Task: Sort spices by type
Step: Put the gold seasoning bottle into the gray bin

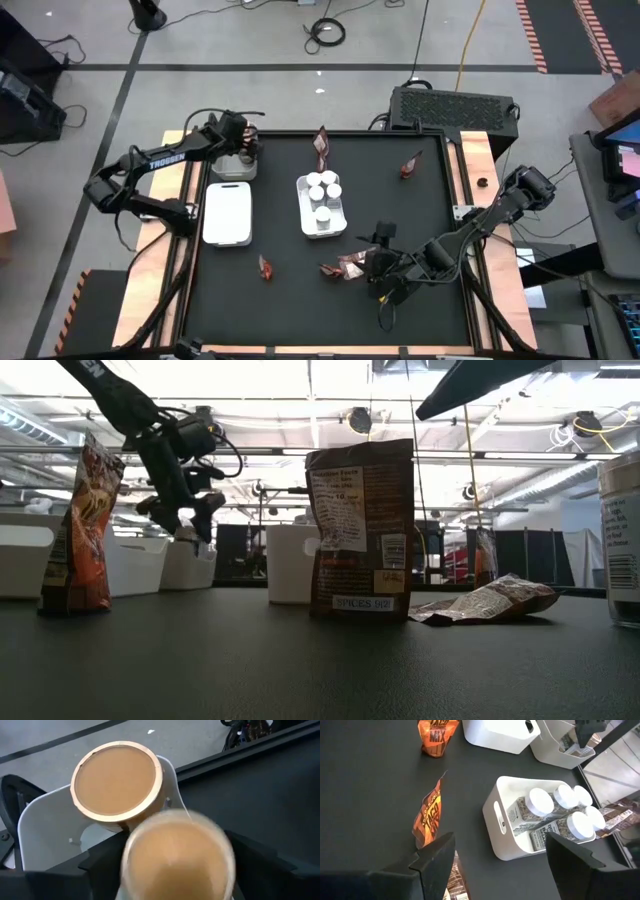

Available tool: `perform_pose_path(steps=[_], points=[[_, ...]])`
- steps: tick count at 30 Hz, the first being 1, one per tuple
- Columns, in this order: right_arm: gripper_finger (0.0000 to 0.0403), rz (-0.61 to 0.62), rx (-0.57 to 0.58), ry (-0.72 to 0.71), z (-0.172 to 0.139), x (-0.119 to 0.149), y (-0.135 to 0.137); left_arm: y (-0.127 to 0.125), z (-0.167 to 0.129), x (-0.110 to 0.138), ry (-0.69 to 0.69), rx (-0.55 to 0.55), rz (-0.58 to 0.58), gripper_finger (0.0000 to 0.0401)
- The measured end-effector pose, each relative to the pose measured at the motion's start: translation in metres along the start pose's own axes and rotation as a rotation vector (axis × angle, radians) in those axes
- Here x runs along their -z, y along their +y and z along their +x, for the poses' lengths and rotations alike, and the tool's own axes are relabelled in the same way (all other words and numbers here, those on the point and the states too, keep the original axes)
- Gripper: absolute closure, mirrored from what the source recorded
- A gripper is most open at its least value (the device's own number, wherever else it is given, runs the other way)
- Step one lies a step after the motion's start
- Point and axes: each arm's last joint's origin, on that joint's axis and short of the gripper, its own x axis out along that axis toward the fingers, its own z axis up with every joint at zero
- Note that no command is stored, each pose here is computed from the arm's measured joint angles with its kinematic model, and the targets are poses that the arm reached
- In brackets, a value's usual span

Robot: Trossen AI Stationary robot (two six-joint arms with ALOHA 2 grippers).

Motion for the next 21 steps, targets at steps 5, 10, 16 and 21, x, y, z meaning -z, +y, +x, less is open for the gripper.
perform_pose_path(steps=[5, 10, 16, 21], points=[[0.0138, -0.015, 0.000, 0.000, 0.000, 0.000, 0.000, 0.000, 0.000, 0.000, -0.001, 0.000, 0.001, 0.0053], [0.0138, -0.026, 0.000, 0.000, 0.000, 0.000, 0.000, 0.000, -0.001, -0.001, -0.007, 0.002, 0.004, 0.0049], [0.0138, -0.036, 0.000, 0.000, 0.000, 0.000, 0.000, 0.002, -0.014, -0.005, -0.057, 0.012, -0.009, 0.0048], [0.0138, -0.041, 0.001, 0.000, 0.000, 0.000, 0.000, 0.006, -0.036, -0.010, -0.144, 0.028, -0.035, 0.0047]])
